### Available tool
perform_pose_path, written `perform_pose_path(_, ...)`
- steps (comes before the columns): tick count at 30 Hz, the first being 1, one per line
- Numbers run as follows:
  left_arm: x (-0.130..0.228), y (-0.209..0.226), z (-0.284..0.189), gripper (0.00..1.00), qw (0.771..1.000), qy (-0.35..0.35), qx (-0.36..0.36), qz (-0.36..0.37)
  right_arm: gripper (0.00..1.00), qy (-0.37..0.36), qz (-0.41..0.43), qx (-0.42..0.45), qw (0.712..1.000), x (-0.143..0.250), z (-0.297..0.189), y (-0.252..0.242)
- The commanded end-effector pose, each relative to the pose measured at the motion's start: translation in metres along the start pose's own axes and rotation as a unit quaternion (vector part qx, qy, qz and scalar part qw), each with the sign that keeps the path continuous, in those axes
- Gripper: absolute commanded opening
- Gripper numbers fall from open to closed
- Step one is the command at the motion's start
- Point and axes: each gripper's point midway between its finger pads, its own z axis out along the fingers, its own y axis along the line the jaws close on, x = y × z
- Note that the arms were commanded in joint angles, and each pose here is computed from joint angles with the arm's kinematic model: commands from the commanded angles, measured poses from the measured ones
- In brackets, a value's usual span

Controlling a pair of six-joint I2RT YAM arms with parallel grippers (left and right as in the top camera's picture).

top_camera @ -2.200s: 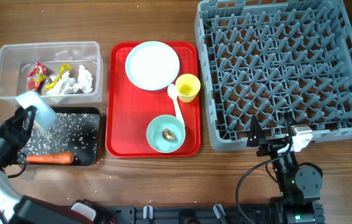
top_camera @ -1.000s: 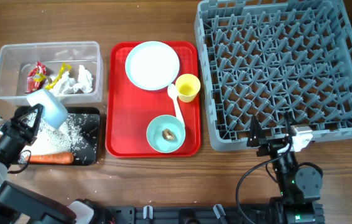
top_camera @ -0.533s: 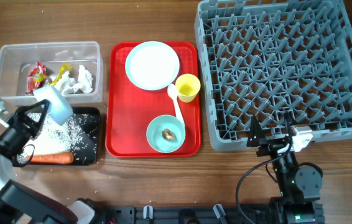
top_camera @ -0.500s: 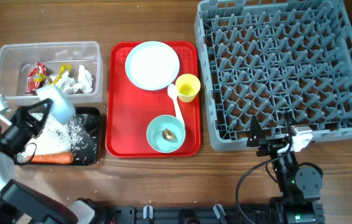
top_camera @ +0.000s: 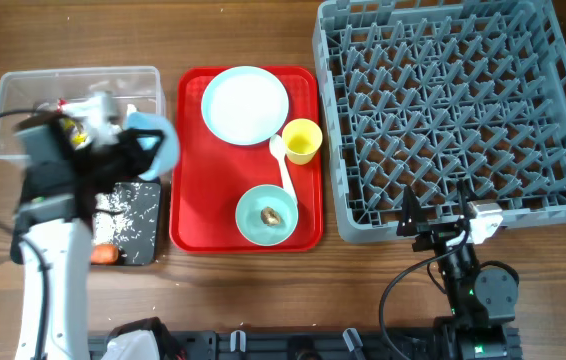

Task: Sort waste into correct bins and load items into the dishwasher rack
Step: 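Return the empty bowl to the red tray with left gripper, then reach left gripper into the other bowl and grasp the brown food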

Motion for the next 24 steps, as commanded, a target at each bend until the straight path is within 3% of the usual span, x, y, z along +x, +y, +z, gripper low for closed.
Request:
perform_pose_path(1, 0.02, -0.001, 0.032, 0.04, 0.989, 0.013, -0.14, 0.053, 1.0, -0.004, 0.003, 0.003, 1.0, -0.001, 0.0, -0.001)
perform_pose_path(4, 0.057, -0.017, 0.063, 0.04, 0.977, 0.06, -0.17, 0.112, 1.0, -0.004, 0.003, 0.003, 1.0, -0.001, 0.0, -0.001)
perform_pose_path(9, 0.106, 0.001, 0.087, 0.04, 0.955, 0.14, -0.23, 0.127, 1.0, -0.004, 0.003, 0.003, 1.0, -0.001, 0.0, -0.001)
perform_pose_path(15, 0.129, 0.025, 0.099, 0.05, 0.94, 0.189, -0.258, 0.118, 1.0, -0.004, 0.003, 0.003, 1.0, -0.001, 0.0, -0.001)
perform_pose_path(18, 0.129, 0.025, 0.099, 0.16, 0.94, 0.191, -0.258, 0.118, 1.0, -0.004, 0.003, 0.003, 1.0, -0.001, 0.0, -0.001)
perform_pose_path(21, 0.129, 0.025, 0.099, 0.39, 0.94, 0.191, -0.258, 0.118, 1.0, -0.004, 0.003, 0.003, 1.0, -0.001, 0.0, -0.001)
perform_pose_path(24, 0.128, 0.024, 0.099, 0.52, 0.939, 0.191, -0.254, 0.133, 1.0, -0.004, 0.003, 0.003, 1.0, -0.001, 0.0, -0.001)
